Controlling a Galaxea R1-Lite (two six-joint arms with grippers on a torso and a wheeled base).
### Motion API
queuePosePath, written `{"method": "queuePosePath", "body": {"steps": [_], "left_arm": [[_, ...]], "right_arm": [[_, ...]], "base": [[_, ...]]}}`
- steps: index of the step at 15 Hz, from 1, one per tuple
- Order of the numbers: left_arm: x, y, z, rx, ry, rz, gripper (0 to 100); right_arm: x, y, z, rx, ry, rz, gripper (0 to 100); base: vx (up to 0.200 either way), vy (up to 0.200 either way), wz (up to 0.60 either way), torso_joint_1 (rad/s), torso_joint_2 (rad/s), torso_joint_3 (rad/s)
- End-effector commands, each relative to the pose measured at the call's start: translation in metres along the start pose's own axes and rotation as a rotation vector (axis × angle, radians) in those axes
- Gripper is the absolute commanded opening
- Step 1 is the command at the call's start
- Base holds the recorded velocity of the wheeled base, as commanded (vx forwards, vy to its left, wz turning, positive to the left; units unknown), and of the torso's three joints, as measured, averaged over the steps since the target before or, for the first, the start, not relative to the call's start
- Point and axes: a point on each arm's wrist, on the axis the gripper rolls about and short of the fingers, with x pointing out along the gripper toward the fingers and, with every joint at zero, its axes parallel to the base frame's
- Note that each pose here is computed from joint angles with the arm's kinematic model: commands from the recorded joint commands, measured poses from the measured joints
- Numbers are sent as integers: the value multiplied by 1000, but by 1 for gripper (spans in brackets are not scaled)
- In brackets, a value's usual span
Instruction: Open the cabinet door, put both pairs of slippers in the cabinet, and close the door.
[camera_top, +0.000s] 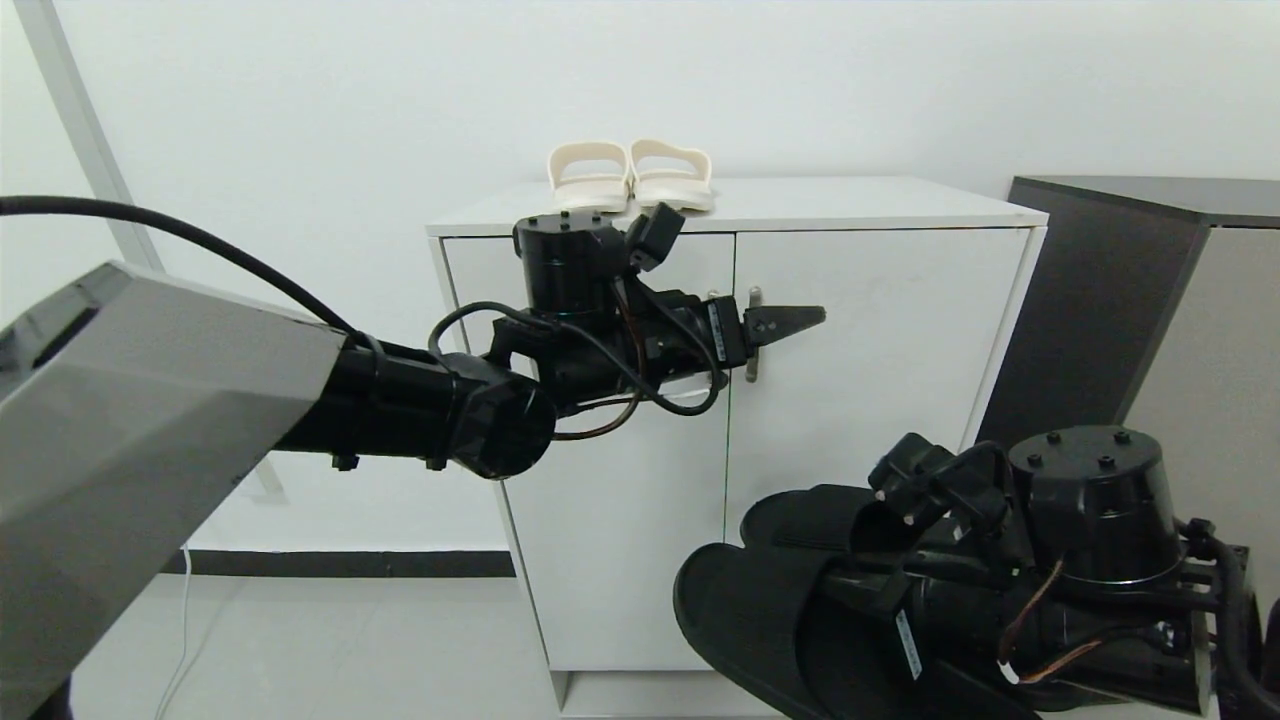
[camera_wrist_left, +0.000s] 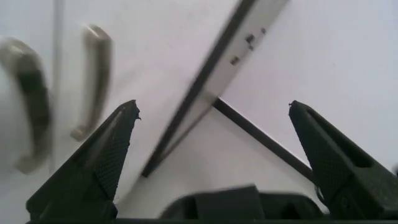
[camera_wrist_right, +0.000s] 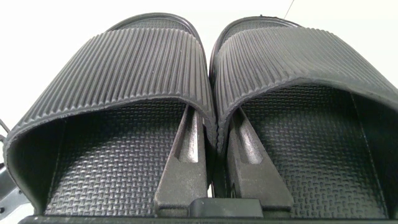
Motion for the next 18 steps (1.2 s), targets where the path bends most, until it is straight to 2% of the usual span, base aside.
{"method": "queuePosePath", "body": {"steps": [1, 4, 6, 12, 18], "left_arm": [[7, 2, 0, 5, -20, 22, 100], [7, 4, 2, 7, -37, 48, 100], [10, 9, -3, 3, -36, 74, 100], [21, 20, -7, 13, -42, 87, 100], [32, 26, -5, 3, -24, 95, 100]], "right_arm": [[0, 0, 0, 0, 2, 1, 0], [0, 0, 0, 0, 2, 1, 0], [2, 0, -1, 0, 7, 2, 0], [3, 2, -4, -44, 16, 6, 0], [3, 2, -6, -56, 27, 4, 0]], "base": [[0, 0, 0, 0, 0, 0], [0, 0, 0, 0, 0, 0], [0, 0, 0, 0, 0, 0], [0, 0, 0, 0, 0, 0], [0, 0, 0, 0, 0, 0]]}}
